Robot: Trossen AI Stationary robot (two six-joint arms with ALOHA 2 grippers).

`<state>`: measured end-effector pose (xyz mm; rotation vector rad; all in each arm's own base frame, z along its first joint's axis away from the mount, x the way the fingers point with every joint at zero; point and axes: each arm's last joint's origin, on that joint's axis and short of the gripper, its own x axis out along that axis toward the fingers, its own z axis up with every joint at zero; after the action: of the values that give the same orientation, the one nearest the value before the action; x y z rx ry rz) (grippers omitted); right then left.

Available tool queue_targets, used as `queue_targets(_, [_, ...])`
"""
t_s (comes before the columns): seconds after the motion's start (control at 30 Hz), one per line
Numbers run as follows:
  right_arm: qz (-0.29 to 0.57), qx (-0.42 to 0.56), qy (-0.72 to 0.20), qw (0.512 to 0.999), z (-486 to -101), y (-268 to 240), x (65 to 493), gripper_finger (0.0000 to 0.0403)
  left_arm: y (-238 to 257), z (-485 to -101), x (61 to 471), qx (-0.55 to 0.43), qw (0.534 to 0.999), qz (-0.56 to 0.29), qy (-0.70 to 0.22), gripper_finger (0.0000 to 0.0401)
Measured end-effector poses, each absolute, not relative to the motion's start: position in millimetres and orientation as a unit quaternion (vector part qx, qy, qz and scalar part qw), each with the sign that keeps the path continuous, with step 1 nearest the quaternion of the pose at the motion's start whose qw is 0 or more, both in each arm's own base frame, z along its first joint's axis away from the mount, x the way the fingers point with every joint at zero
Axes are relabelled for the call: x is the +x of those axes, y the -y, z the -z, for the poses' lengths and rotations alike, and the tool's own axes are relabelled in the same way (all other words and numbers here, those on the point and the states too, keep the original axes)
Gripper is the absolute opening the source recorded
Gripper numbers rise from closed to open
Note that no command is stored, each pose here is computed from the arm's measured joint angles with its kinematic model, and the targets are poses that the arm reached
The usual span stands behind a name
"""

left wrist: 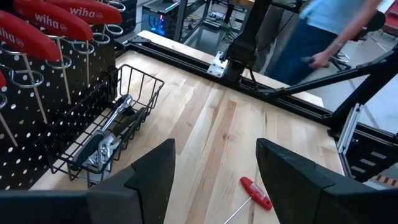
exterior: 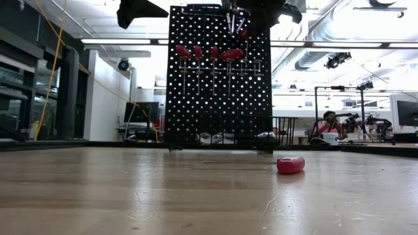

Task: Hang tools onto peg board
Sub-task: Hang the red allen wrench on the pegboard

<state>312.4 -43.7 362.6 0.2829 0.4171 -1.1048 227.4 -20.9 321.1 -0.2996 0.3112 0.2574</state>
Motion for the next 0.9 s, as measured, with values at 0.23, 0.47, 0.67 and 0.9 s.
queue_targets(0.23, [0.505,0.142,-0.206,0.826,-361.8,42.9,312.7,0.0045,20.9,-321.1,227.4,-0.149,0.969,-0.127,-0.154,0.0218])
queue_targets(0.47, [0.492,0.149,-0.214,0.831,-361.4,42.2,313.1,0.0097,20.9,-321.1,227.4,-0.150,0.968,-0.127,-0.154,0.0218])
queue_targets(0.67, [0.490,0.136,-0.226,0.831,-361.1,42.0,312.1,0.0174,21.0,-320.2,227.1,-0.149,0.968,-0.126,-0.159,0.0218])
queue_targets(0.9, [0.465,0.122,-0.292,0.827,-377.0,32.4,298.5,0.0196,22.1,-317.4,226.2,-0.162,0.964,-0.111,-0.177,0.0218])
